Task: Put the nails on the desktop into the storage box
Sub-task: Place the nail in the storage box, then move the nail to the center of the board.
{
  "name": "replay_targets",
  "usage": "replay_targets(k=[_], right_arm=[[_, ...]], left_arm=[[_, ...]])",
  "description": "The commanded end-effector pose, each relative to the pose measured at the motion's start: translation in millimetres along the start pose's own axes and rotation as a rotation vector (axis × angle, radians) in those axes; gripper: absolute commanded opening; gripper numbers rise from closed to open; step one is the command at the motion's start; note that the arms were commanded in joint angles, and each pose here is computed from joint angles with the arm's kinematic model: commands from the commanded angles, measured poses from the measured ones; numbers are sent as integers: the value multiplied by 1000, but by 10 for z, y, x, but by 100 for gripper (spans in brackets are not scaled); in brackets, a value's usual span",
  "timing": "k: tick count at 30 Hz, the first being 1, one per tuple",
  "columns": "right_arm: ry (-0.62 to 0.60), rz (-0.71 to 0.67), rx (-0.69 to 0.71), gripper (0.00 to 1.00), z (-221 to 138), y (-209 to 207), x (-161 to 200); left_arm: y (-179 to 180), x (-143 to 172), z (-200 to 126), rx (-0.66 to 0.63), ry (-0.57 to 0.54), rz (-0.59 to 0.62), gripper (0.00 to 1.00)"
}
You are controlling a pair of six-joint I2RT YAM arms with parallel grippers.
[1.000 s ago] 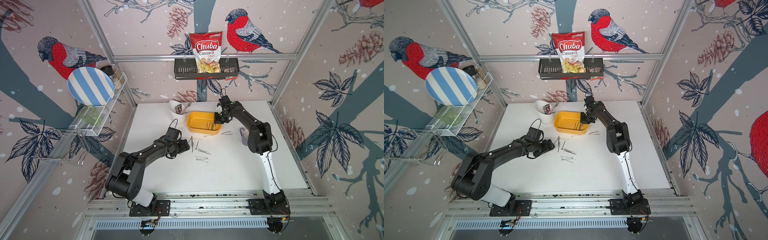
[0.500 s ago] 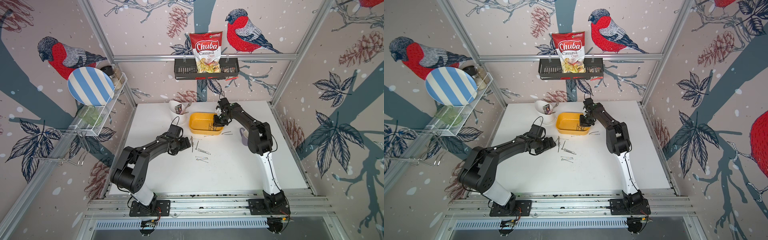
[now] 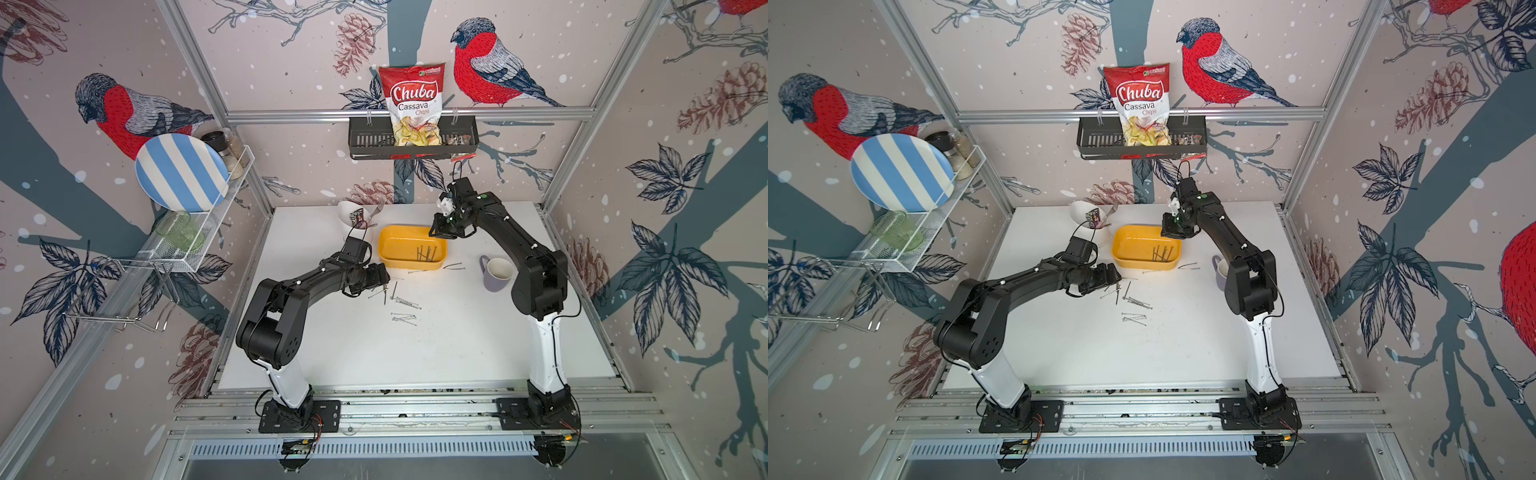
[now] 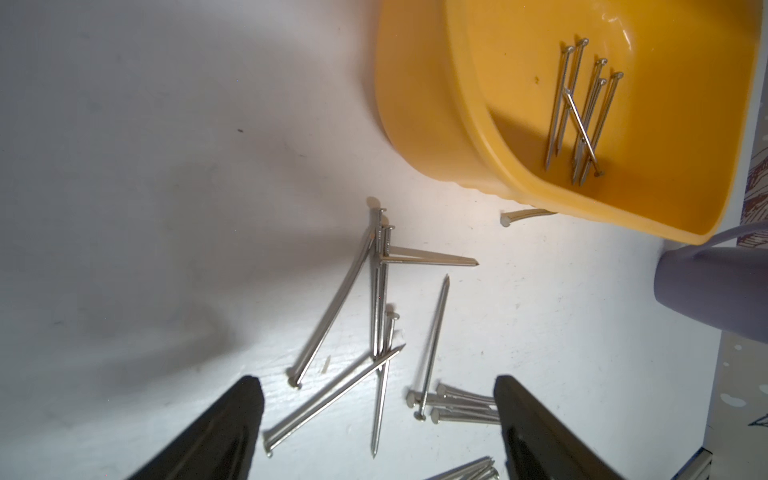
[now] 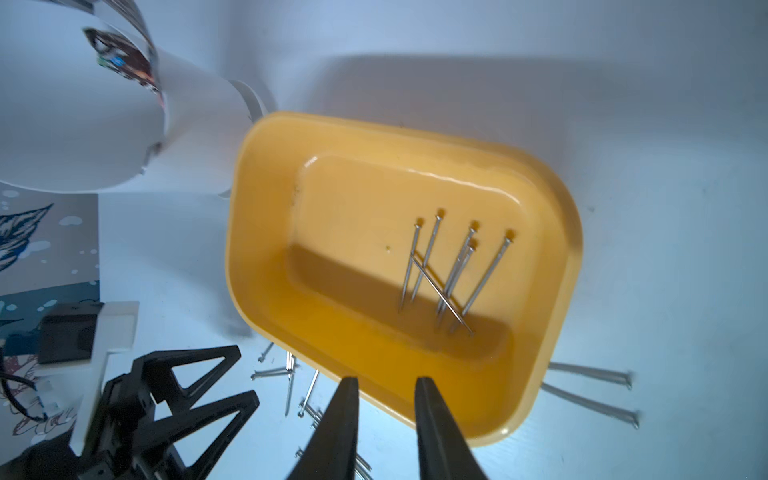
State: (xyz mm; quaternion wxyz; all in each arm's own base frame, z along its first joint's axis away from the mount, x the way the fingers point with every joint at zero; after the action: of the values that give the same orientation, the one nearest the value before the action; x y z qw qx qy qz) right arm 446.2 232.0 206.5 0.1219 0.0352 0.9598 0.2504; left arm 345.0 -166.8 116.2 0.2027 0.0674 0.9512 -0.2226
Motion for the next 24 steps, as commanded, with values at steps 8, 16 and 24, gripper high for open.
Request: replay_targets(k=[8, 16, 24], right_arm=[[-22, 33, -163, 28, -172, 9, -147], [-114, -40, -103, 29, -680, 185, 26], [-247, -62, -126, 31, -1130, 220, 195]], left_arm=[[-609, -187, -95, 35, -21, 320, 89], [-757, -207, 164, 48, 6, 556, 86], [-870, -281, 378, 57, -2, 633, 83]])
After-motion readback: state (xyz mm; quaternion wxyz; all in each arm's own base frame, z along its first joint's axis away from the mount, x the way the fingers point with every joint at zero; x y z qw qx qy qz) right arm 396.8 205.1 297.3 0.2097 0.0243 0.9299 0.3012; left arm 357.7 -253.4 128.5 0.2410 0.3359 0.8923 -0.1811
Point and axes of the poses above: each gripper's point midway between its finger pads, its own z axis out along the fingers, its own y axis along the line the jaws close on, x = y × z, the point moved 7 cm from there along -z, back along the fingers, and after that the axes turned 15 degrees about z, right-handed, at the moved point
